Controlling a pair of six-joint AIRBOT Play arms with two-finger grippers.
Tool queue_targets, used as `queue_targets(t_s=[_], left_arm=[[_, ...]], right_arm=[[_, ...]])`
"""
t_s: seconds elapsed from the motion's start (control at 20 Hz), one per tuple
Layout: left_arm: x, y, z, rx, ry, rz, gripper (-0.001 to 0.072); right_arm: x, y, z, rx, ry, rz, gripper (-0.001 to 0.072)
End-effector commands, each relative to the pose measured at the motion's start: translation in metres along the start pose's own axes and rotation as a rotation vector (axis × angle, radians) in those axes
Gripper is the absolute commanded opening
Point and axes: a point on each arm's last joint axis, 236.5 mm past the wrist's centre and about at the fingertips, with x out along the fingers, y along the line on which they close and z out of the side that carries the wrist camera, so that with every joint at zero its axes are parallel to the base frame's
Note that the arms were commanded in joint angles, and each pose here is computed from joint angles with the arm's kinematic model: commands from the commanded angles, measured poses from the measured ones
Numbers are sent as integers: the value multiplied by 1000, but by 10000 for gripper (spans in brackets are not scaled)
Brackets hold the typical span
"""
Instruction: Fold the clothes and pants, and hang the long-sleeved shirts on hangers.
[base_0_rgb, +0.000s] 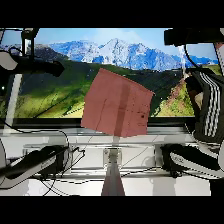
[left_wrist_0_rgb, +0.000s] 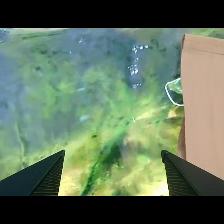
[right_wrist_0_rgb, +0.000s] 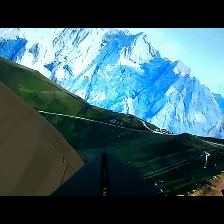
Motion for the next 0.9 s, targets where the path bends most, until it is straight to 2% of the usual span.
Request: queue_targets(t_s=[0.0,0.1,0.25,0.35,0.5,0.55,0.65,0.7,0.75,0.8,0.85], left_arm=[[2,2,3,-1,-10,5,698],[4,3,3,-3,-11,7,698],[12,0,1,-17,2,-13,698],[15,-8,3,-47,-5,-53,698],[19,-15,6,-76,-12,-88,698],[23,-15,4,-77,-4,-90,698],[34,-15,-2,-88,23,-97,698],[40,-14,-6,-93,41,-101,698],[47,-13,-10,-98,57,-104,698],[54,-13,-14,-104,76,-109,698],[62,-12,-19,-111,95,-113,698]], right_arm=[[1,-21,4,-102,-13,-81,19],[5,-60,-7,-162,45,-177,20],[24,-123,-78,-5,261,-222,18],[49,-129,-140,176,391,-101,18],[84,-81,-214,410,489,229,19],[96,-66,-231,495,495,290,62],[125,-41,-262,636,490,338,553],[139,-31,-275,699,475,338,623],[149,-22,-286,744,464,334,621],[159,-13,-294,783,460,336,589],[165,-4,-299,802,464,340,526]])
